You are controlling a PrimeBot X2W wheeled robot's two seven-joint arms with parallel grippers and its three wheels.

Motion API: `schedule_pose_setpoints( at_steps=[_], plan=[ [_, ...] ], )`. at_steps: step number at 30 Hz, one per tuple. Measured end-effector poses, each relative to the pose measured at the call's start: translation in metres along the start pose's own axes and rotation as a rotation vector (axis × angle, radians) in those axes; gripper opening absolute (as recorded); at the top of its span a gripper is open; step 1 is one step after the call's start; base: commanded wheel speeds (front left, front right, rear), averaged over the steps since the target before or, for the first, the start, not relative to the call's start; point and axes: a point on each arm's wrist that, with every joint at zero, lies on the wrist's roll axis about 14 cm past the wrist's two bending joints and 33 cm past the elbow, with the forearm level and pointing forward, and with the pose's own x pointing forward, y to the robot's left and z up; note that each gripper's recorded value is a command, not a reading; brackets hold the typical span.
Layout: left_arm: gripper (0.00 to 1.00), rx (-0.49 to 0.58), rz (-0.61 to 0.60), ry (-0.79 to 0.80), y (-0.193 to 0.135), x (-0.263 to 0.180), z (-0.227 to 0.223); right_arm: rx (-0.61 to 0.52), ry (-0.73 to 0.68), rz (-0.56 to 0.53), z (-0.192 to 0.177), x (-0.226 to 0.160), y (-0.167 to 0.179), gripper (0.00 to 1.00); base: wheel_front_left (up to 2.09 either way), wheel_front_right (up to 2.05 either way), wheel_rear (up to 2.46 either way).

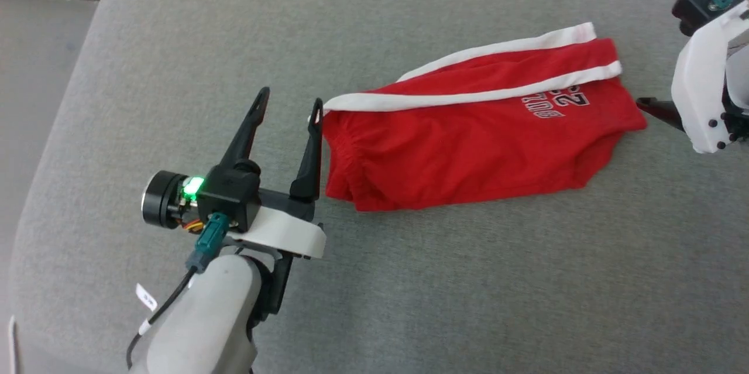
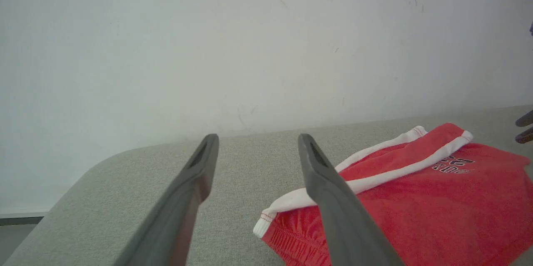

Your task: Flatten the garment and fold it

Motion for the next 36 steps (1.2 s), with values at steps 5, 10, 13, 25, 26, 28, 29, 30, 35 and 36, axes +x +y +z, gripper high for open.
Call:
schedule_pose_setpoints(
  at_steps=[5,10,13,25,26,28,29,30,35,36],
  plan=[
    [1.0,0.004,0.024,0.017,0.008,-0.002,-0.007,0.042,0.06,0.054,-0.01,0.035,0.014,1.0,0.0,0.0,0.0],
    [1.0,0.016,0.061,0.039,0.021,-0.004,-0.015,0.015,0.128,0.095,-0.027,0.061,0.031,1.0,0.0,0.0,0.0],
    [1.0,0.029,0.07,0.048,0.029,-0.005,-0.018,0.022,0.092,0.107,-0.021,0.063,0.033,0.0,0.0,0.0,0.0],
    [1.0,0.127,-0.191,0.061,0.019,0.018,0.011,-0.011,-0.173,0.078,0.009,0.015,0.033,0.0,0.0,0.0,0.0],
    [1.0,0.116,-0.225,0.073,0.012,0.021,0.013,-0.013,-0.183,0.073,0.009,0.01,0.033,0.0,0.0,0.0,0.0],
    [1.0,0.116,-0.29,0.12,-0.003,0.024,0.011,-0.011,-0.197,0.068,0.006,0.002,0.033,0.0,0.0,0.0,0.0],
    [1.0,0.131,-0.325,0.166,-0.009,0.024,0.006,-0.007,-0.202,0.068,0.005,-0.002,0.033,0.0,0.0,0.0,0.0],
    [1.0,0.145,-0.36,0.215,-0.017,0.022,-0.001,-0.003,-0.206,0.065,0.002,-0.005,0.033,0.0,0.0,0.0,0.0],
    [1.0,0.178,-0.534,0.462,-0.055,0.0,-0.038,0.009,-0.22,0.056,-0.008,-0.016,0.034,0.0,0.0,0.0,0.0],
    [1.0,0.155,-0.559,0.503,-0.061,-0.003,-0.042,0.011,-0.222,0.055,-0.01,-0.017,0.034,0.0,0.0,0.0,0.0]
  ],
)
